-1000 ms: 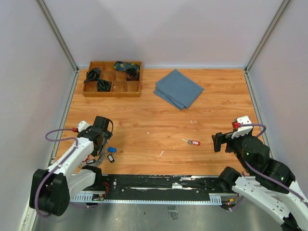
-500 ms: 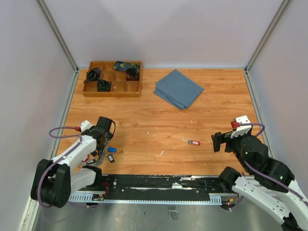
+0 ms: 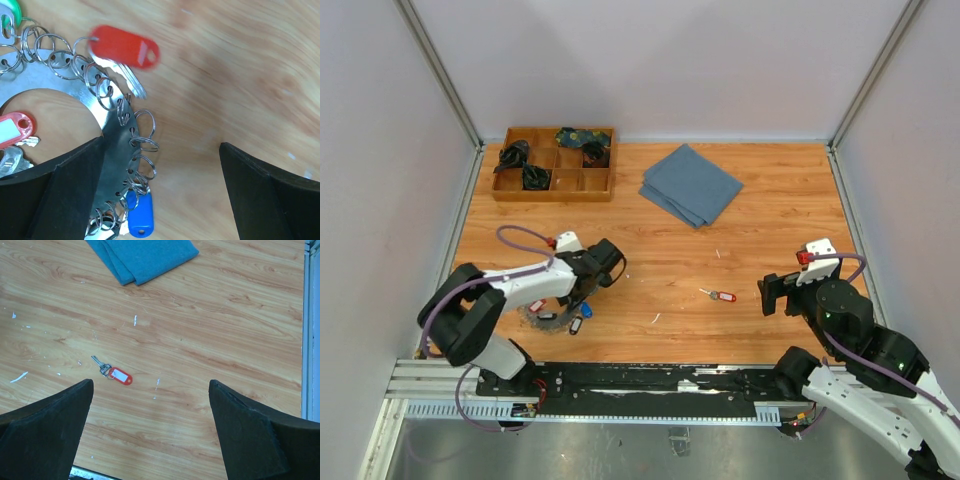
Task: Put the keys on the keyring
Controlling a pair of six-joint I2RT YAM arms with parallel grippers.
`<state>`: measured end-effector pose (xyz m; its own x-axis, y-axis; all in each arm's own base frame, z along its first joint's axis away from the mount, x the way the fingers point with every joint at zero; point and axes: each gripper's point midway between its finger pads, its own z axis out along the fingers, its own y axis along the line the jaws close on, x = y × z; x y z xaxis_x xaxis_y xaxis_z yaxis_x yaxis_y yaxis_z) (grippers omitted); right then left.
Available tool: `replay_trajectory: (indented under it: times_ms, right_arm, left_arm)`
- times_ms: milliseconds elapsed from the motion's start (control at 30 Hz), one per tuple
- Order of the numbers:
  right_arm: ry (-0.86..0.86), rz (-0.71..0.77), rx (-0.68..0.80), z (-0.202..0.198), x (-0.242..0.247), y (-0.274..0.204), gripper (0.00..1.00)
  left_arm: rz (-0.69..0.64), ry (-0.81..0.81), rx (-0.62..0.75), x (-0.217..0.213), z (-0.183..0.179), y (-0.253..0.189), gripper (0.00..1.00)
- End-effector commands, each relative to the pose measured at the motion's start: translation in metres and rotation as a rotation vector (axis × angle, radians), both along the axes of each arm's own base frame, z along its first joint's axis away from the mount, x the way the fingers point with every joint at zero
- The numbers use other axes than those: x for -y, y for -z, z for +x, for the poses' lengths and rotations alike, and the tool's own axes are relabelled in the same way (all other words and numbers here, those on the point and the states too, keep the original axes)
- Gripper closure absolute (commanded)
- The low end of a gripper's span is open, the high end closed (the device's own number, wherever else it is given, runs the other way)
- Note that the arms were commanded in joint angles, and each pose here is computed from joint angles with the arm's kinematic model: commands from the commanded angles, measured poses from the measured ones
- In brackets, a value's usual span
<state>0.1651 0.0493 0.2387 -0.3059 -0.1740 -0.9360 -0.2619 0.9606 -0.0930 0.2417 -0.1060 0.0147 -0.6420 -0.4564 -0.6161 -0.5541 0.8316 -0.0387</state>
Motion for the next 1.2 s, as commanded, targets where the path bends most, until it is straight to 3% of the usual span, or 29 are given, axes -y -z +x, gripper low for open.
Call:
replay_trajectory:
  times_ms: [0, 167, 300, 600, 800, 1000, 1167]
  right_arm:
    - [0.005, -0.010, 0.002, 0.001, 0.001, 0.003, 0.02]
    - [0.011, -0.008, 0.003, 0.001, 0.002, 0.003, 0.02]
    - [0.019, -0.007, 0.005, 0.001, 0.003, 0.003, 0.02]
    - [-0.028, 0.015, -0.027, 0.002, -0.012, -0.001, 0.02]
    - [-0.110, 0.053, -0.139, 0.009, -0.052, -0.005, 0.00]
    - [-0.191, 0.027, -0.330, 0.027, -0.104, 0.021, 0.21]
    - [-0.226, 0.199, -0.519, 0.042, -0.147, 0.062, 0.44]
  left_arm:
    - [-0.184, 0.121, -0.011, 0.099, 0.003, 0.011, 0.00]
    - [-0.161, 0.302, -0.007, 0.182, -0.004, 0.005, 0.00]
    - [-0.103, 0.397, 0.041, 0.211, -0.002, -0.016, 0.00]
    - [-0.100, 0.572, 0.315, 0.186, 0.014, -0.116, 0.00]
    - [-0.275, 0.622, 0.446, 0.137, 0.025, -0.154, 0.00]
    - [-0.266, 0.638, 0.453, 0.091, 0.032, -0.151, 0.04]
    - [-0.270, 0.654, 0.447, 0.075, 0.040, -0.140, 0.13]
